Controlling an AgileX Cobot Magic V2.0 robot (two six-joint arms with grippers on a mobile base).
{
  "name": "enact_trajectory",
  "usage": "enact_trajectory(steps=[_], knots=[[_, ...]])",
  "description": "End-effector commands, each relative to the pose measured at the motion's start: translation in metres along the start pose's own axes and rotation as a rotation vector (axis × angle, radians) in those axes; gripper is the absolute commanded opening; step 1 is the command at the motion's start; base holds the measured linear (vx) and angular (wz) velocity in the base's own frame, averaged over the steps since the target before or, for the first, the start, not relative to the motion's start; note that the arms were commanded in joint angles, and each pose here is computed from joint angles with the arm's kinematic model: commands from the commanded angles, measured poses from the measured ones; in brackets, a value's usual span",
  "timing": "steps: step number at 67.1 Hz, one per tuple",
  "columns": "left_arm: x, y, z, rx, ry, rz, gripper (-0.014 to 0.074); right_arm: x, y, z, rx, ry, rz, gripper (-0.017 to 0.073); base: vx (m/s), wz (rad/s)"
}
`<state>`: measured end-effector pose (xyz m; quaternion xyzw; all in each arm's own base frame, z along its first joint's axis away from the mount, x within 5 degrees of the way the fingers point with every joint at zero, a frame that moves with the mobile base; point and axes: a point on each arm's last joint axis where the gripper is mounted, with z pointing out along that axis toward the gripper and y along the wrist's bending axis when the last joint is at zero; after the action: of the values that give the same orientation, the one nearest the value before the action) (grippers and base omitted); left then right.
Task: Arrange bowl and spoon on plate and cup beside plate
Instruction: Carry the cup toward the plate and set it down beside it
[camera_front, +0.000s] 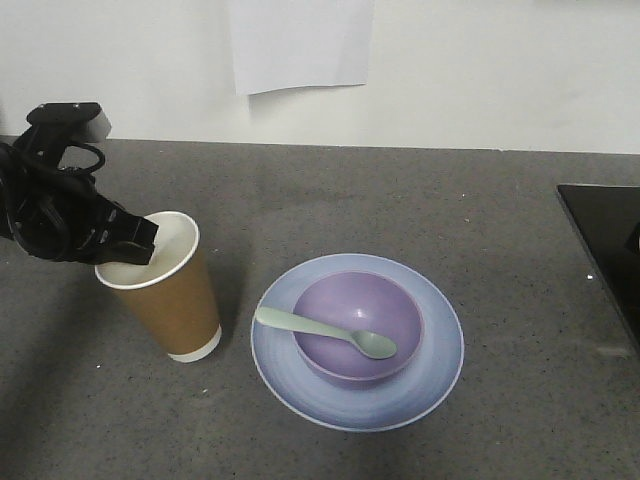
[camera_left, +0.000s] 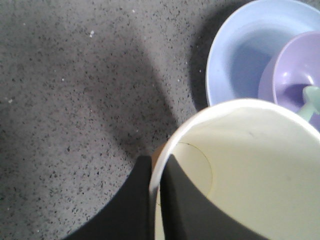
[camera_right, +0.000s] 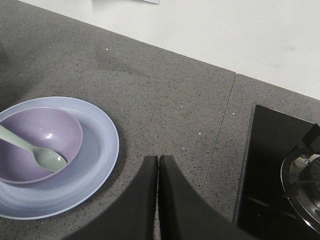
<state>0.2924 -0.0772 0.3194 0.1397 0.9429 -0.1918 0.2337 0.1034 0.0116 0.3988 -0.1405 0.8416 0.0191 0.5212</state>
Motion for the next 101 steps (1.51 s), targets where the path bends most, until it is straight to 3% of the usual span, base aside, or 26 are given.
enact_trajectory(steps=[1,24,64,82,101], knots=[[-0.009,-0.009,-0.014,0.02,-0.104,-0.002,-0.0008,-0.011,-0.002,-0.005,0.024,-0.084,0.008,-0.0003,0.0,0.0],[-0.01,-0.001,0.007,0.025,-0.038,-0.026,-0.0008,-0.011,-0.002,-0.005,0.023,-0.083,0.008,-0.0003,0.0,0.0],[-0.008,-0.002,0.008,0.031,-0.02,-0.021,0.0011,-0.011,-0.002,-0.005,0.023,-0.083,0.008,-0.0003,0.0,0.0],[-0.008,-0.002,0.008,0.032,-0.017,-0.022,0.0114,-0.011,-0.002,-0.005,0.023,-0.083,0.008,-0.0003,0.0,0.0],[-0.008,-0.002,0.008,0.033,-0.019,-0.022,0.0294,-0.011,-0.002,-0.005,0.023,-0.083,0.008,-0.0003,0.0,0.0]])
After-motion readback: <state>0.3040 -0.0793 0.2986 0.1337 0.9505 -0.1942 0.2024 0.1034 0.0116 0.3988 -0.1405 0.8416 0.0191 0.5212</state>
